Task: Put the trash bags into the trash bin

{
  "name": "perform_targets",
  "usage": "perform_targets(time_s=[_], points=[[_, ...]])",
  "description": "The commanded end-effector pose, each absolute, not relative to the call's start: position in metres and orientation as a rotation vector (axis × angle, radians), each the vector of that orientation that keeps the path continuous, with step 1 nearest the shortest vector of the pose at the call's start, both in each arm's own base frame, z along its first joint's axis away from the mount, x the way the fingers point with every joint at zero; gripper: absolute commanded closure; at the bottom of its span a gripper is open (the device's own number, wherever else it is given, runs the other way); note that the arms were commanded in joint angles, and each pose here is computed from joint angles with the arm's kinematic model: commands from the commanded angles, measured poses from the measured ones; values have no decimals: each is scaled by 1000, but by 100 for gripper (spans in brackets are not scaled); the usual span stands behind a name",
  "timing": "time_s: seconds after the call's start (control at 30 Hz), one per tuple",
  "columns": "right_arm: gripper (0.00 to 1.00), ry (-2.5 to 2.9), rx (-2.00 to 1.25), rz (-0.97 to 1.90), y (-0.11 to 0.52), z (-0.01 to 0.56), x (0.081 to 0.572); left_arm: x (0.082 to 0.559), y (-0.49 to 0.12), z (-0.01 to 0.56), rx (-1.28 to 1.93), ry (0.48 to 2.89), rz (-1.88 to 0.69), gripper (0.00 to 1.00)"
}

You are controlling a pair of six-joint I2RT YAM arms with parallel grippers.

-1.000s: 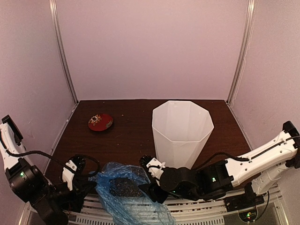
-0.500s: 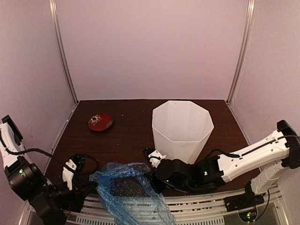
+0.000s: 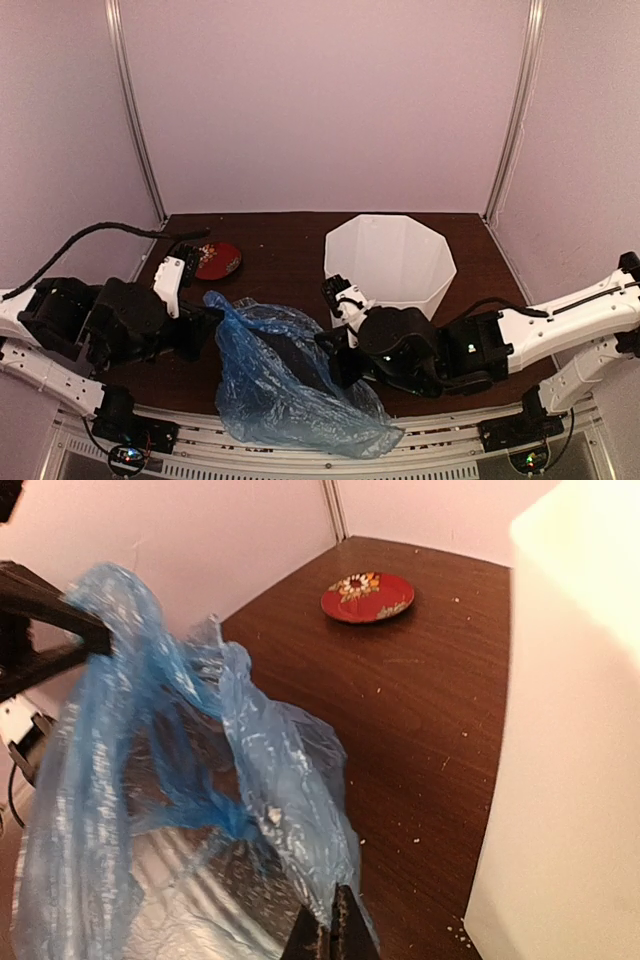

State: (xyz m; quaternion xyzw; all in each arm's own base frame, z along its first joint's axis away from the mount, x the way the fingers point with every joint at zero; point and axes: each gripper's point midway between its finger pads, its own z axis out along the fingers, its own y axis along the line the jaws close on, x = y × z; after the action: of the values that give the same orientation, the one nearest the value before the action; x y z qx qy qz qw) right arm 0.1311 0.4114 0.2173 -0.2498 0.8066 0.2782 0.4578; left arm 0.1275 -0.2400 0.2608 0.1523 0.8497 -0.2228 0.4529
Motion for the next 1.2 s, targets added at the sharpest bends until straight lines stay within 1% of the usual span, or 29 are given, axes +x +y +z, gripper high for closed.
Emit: perform_targets(time_s=[0.0, 0.17, 0.2, 0.27, 0.3, 0.37, 0.4, 0.43, 0.53, 0.6, 0.63, 0.67, 0.7, 0.73, 0.77, 0.87, 0.9, 1.03, 1.17], points=[[100, 1960, -489, 682, 391, 230, 139, 143, -276, 266, 560, 2090, -554, 100], [100, 1965, -459, 640, 386, 217, 141, 179, -280, 264, 537, 2133, -577, 100], [100, 1967, -460, 636, 387, 214, 141, 182, -279, 265, 528, 2138, -584, 88], [100, 1972, -462, 631, 389, 208, 139, 180, -277, 274, 501, 2132, -621, 54], [100, 1977, -461, 631, 390, 206, 139, 176, -275, 280, 479, 2126, -665, 46], [100, 1985, -453, 630, 391, 202, 137, 168, -260, 290, 398, 2101, -765, 37], [100, 1987, -446, 629, 390, 200, 137, 163, -247, 286, 350, 2097, -797, 30], [100, 1988, -435, 628, 389, 200, 138, 158, -231, 285, 297, 2076, -839, 27], [100, 1982, -414, 624, 383, 199, 139, 144, -195, 271, 195, 2014, -948, 27], [100, 1980, -405, 610, 379, 200, 141, 137, -192, 244, 177, 2033, -1006, 30], [100, 1978, -400, 608, 378, 201, 142, 134, -197, 230, 183, 2043, -1042, 35], [100, 1978, -395, 607, 377, 201, 142, 131, -202, 214, 186, 2060, -1074, 43], [100, 1977, -387, 608, 375, 203, 142, 130, -208, 198, 186, 2072, -1096, 55], [100, 1976, -380, 608, 373, 203, 143, 130, -212, 186, 176, 2080, -1115, 60], [100, 1976, -375, 608, 371, 204, 143, 130, -214, 173, 164, 2094, -1121, 62], [100, 1978, -362, 612, 367, 203, 143, 131, -220, 155, 128, 2088, -1166, 64], [100, 1979, -363, 613, 366, 203, 143, 131, -221, 154, 122, 2072, -1189, 62], [100, 1992, -374, 623, 368, 199, 141, 128, -229, 145, 127, 2022, -1272, 49], [100, 1996, -376, 633, 371, 198, 140, 117, -252, 154, 248, 1964, -1389, 43]])
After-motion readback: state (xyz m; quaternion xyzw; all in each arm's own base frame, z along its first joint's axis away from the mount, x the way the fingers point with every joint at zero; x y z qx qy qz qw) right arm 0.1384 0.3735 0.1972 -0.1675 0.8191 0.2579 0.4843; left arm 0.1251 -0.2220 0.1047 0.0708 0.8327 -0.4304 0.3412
